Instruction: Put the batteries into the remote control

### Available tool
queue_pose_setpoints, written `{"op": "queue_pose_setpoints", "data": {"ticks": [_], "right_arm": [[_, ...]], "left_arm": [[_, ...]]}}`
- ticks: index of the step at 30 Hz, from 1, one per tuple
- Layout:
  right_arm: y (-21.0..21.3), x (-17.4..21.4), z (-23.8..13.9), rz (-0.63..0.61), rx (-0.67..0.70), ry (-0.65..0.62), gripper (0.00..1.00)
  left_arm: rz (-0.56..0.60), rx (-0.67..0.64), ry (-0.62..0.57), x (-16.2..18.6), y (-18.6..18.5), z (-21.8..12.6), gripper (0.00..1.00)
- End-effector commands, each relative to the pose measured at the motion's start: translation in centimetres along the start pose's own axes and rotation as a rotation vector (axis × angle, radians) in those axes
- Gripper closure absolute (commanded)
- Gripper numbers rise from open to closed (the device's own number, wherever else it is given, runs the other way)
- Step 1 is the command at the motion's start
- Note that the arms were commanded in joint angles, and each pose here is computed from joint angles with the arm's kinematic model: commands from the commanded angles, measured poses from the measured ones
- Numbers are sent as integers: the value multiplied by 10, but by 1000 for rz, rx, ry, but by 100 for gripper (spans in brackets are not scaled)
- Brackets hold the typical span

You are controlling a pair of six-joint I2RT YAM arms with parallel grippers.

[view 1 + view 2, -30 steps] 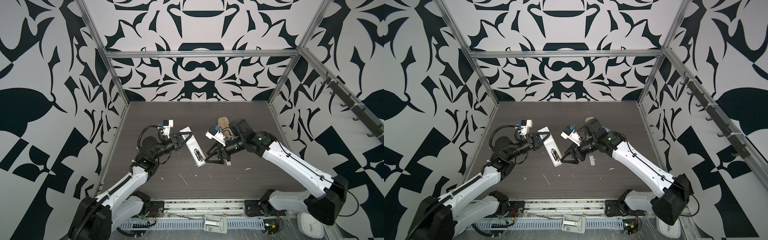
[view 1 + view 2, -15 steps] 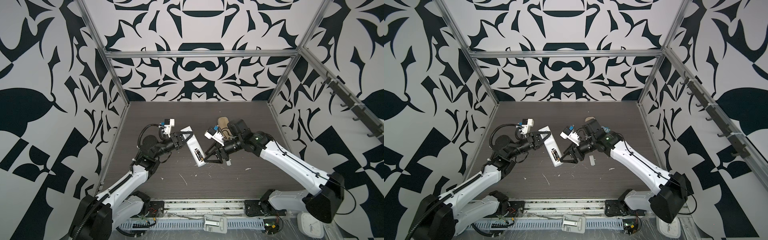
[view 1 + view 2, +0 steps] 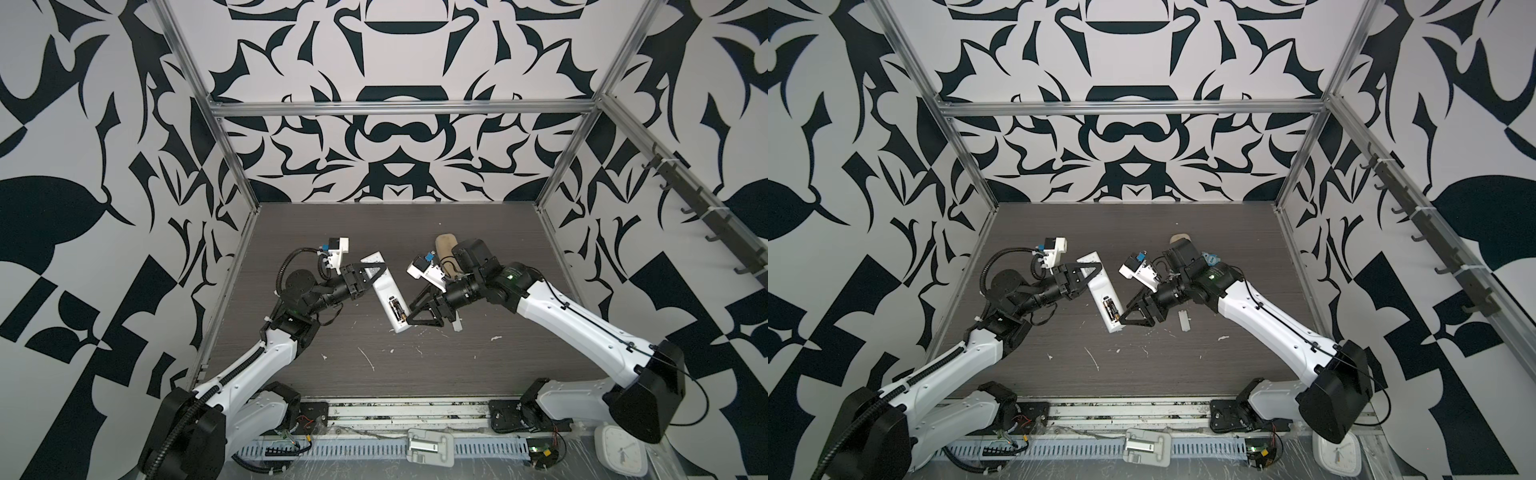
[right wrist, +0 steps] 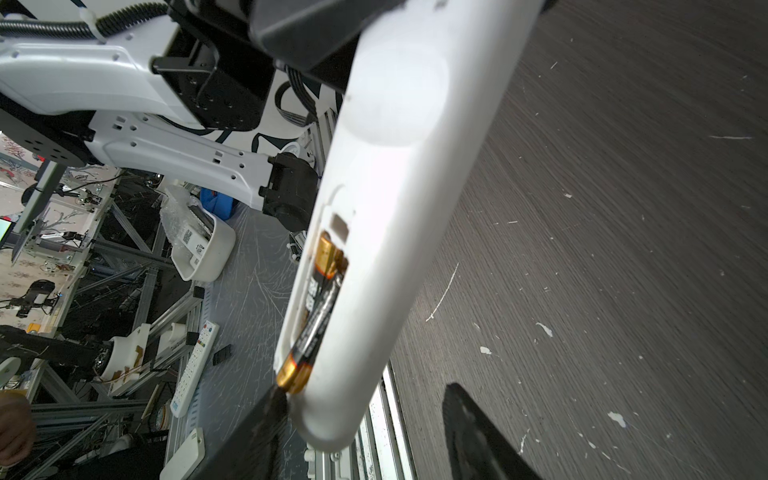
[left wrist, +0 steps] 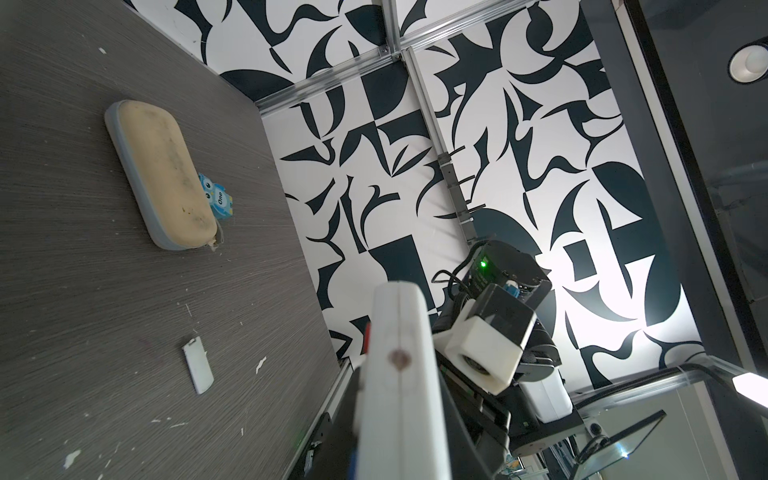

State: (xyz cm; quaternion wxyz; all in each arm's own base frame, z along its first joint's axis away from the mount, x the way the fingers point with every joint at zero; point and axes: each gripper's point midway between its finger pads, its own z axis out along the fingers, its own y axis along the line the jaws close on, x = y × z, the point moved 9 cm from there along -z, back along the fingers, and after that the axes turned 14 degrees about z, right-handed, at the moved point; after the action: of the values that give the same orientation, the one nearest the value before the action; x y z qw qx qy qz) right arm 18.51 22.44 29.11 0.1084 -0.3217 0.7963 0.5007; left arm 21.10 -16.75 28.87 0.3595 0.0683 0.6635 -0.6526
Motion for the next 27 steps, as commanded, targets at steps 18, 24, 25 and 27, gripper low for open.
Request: {"op": "queue_pose_setpoints", "data": {"ticks": [18, 24, 25, 27], "right_arm": [[-7, -21, 1, 16, 77, -73, 46], [-11, -21, 4, 49, 88, -64, 52], [-12, -21, 5, 54, 91, -61, 53], [-14, -21, 6, 68, 104, -54, 55]], "left_arm": [[31, 72, -20, -10, -19, 1, 100], [29, 70, -19, -10, -18, 2, 100], [29, 69, -19, -10, -18, 2, 100], [28, 68, -18, -9, -18, 2, 100]]}}
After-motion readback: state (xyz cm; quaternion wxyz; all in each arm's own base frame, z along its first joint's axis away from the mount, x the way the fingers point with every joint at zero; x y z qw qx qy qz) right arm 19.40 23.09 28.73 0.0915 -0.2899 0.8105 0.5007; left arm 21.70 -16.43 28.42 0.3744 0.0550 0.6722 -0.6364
